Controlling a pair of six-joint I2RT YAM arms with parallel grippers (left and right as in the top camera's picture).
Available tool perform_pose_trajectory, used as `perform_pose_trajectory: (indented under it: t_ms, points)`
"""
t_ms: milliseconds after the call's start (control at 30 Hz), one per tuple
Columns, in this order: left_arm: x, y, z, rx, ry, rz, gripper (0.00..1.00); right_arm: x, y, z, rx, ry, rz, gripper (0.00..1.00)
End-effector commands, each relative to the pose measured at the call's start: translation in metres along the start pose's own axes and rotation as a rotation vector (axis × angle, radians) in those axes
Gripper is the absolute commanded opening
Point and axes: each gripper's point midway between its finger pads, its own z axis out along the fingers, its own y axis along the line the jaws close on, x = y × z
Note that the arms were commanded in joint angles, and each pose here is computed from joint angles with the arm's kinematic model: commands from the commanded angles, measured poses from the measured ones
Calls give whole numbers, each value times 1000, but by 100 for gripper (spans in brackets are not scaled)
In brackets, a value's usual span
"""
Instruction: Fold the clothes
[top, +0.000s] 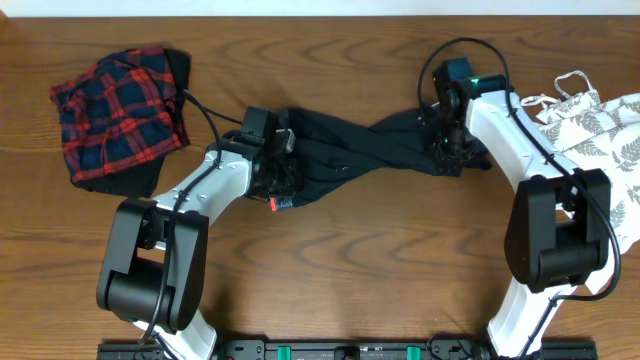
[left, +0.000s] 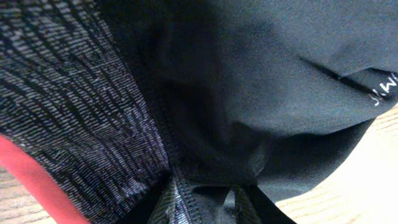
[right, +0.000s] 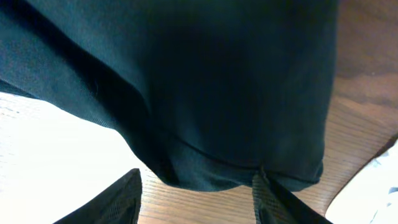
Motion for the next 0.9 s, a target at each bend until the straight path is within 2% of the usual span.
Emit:
perform_pose_trajectory:
  t_ms: [0,167,300,433,500,567,733,867]
  points:
    - [14,3,14,2,61,-13,33,-2,0,-7,39,-15,-43,56]
    - [13,2,14,4,54,-10,34,-1,8,-11,83,-2,-85,59]
    - [13,2,15,4,54,-10,34,-7,1,-18,222,-7,-121,59]
    - [13,2,14,4,54,-10,34,-15,-2,-21,270,-31,-125,51]
    - [13,2,14,4,55,-10,34,-16,-1,-19,263,-39,-122,41]
    - [13,2,15,4,55,-11,34,-15,-1,-17,262,-38,-120,37]
    - [13,2,15,4,55,-11,34,-12,8,-7,221,-36,-136,39]
    - [13,2,15,4,54,-11,34,-6,18,-1,188,-18,-161,53]
